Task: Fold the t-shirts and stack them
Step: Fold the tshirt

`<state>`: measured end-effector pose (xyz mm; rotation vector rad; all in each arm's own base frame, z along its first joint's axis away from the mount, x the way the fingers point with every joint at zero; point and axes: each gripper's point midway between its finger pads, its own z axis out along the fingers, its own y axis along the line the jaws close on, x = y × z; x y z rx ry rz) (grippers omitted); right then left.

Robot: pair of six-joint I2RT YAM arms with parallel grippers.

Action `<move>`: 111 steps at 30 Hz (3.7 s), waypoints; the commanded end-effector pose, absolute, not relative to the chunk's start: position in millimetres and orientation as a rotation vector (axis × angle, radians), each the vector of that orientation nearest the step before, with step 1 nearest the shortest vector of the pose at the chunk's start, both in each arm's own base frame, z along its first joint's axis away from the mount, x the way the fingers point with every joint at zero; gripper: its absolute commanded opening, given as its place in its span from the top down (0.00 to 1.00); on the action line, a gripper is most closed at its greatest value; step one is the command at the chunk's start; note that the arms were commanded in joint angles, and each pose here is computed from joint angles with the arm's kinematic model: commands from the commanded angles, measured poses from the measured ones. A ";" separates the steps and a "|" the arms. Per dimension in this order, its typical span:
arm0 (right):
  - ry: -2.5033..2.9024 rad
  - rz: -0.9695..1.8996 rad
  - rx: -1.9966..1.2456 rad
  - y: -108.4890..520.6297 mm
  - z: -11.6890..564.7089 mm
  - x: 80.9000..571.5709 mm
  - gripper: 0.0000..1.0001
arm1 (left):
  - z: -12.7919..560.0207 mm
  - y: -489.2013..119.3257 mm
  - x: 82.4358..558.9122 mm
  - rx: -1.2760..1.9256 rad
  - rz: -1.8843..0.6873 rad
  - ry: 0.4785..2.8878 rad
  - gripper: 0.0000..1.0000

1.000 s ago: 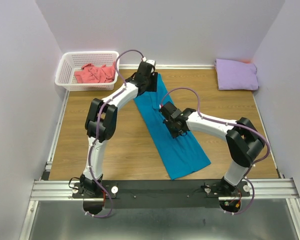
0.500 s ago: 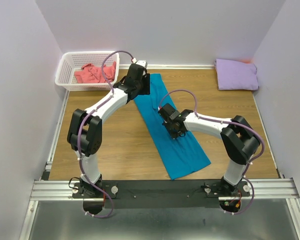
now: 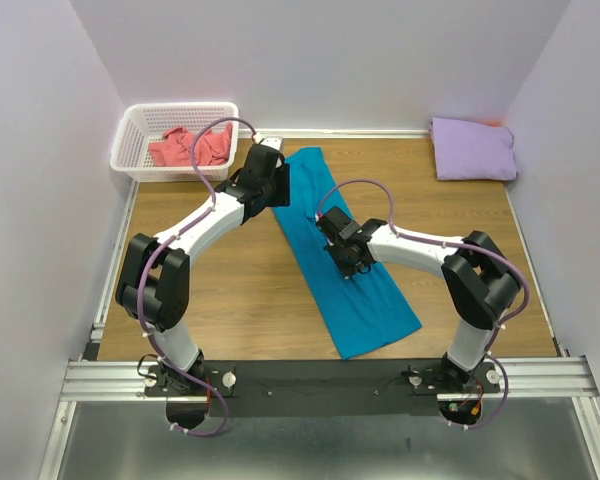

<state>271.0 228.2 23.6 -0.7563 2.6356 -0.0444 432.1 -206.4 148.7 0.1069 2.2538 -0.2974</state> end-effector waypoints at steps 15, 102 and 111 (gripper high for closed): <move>2.682 0.144 -0.851 238.0 22.6 242.2 0.89 | 129.7 -198.3 419.0 0.082 -0.283 2.282 0.41; 2.583 0.676 -0.153 306.0 18.1 401.7 0.82 | -5.5 -267.6 247.5 0.321 -0.454 2.636 0.62; 2.603 0.713 -0.163 310.3 12.1 396.2 0.82 | -2.7 -263.3 245.3 0.328 -0.432 2.646 0.62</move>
